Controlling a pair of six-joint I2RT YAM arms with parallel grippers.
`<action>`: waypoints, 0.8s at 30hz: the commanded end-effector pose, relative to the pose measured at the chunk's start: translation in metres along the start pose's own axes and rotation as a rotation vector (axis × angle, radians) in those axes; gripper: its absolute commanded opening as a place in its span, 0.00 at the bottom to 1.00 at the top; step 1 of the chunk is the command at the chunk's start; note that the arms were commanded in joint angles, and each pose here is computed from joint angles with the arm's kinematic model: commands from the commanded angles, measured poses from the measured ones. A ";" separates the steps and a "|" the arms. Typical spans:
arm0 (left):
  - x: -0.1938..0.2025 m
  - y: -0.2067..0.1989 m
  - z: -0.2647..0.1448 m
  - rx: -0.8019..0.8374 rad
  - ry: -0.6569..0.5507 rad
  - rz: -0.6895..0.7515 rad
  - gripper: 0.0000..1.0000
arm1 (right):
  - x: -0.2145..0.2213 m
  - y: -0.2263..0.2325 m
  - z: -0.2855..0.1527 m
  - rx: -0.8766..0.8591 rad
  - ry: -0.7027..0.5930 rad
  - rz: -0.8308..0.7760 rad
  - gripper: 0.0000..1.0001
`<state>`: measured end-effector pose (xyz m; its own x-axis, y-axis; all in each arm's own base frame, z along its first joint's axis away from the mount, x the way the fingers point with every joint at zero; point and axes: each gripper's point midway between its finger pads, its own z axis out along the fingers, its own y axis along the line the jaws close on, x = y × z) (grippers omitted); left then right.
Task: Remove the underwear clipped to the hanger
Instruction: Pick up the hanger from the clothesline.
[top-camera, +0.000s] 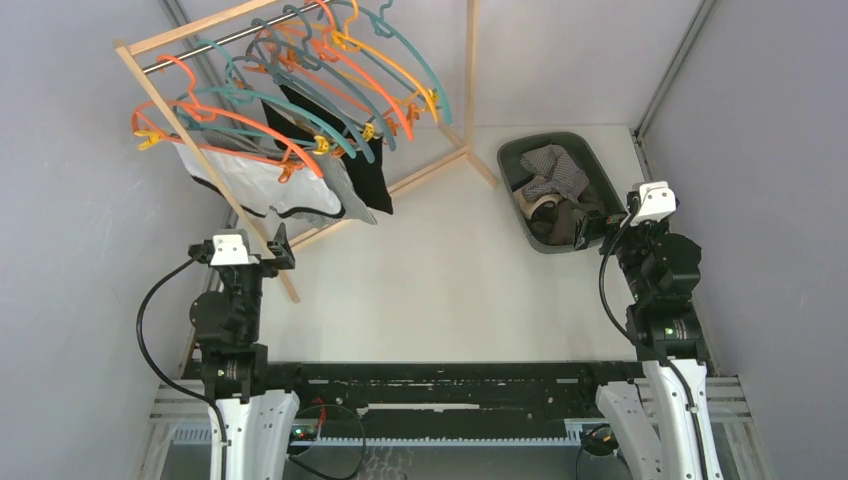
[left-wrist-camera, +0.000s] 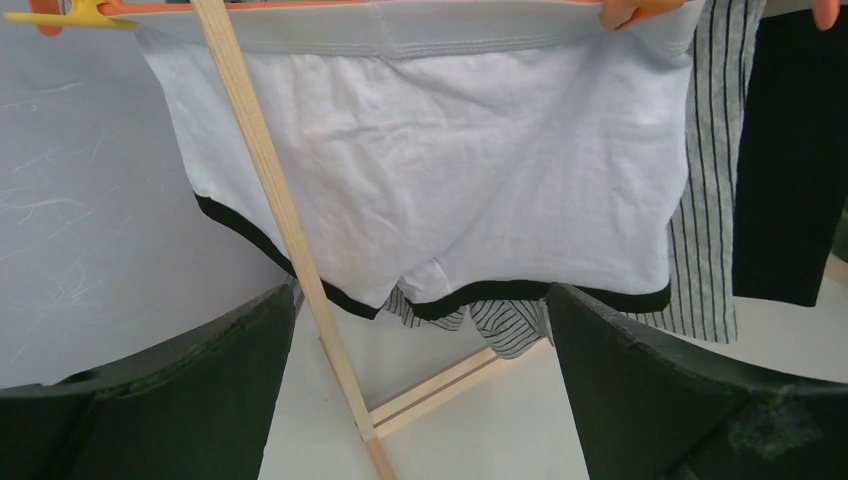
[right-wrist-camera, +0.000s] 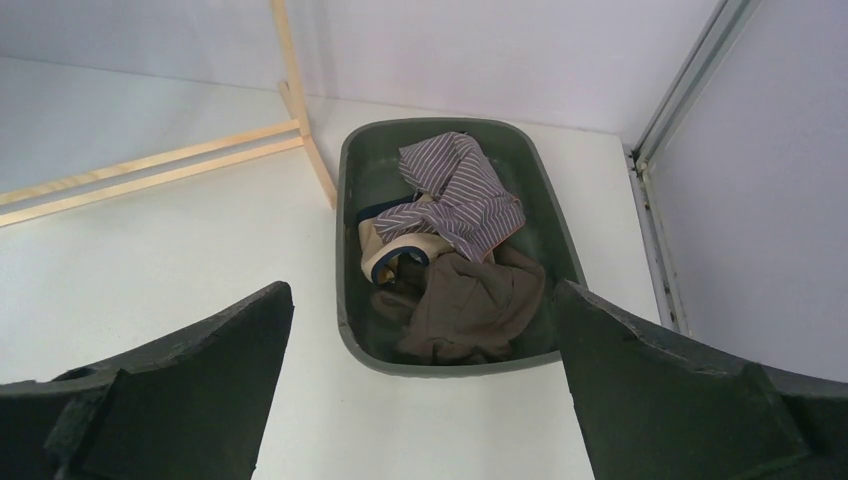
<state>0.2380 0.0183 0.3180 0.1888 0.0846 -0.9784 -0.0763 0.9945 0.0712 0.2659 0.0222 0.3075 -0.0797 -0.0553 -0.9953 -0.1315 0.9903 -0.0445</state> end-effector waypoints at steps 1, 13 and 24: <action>-0.015 0.001 0.000 0.001 -0.057 0.025 1.00 | -0.025 -0.001 -0.002 0.003 -0.084 -0.027 1.00; -0.019 0.003 -0.003 -0.002 -0.056 0.053 1.00 | -0.024 -0.003 -0.001 0.011 -0.077 -0.033 1.00; -0.046 0.047 -0.016 -0.237 -0.073 0.071 1.00 | -0.028 -0.002 -0.007 0.012 -0.115 -0.050 1.00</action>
<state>0.2322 0.0356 0.3185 0.1614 0.1260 -0.9788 -0.1707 0.9804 0.0980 0.2638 0.0197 0.3163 -0.0418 -0.0761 -0.9962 -0.1221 0.9900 -0.0705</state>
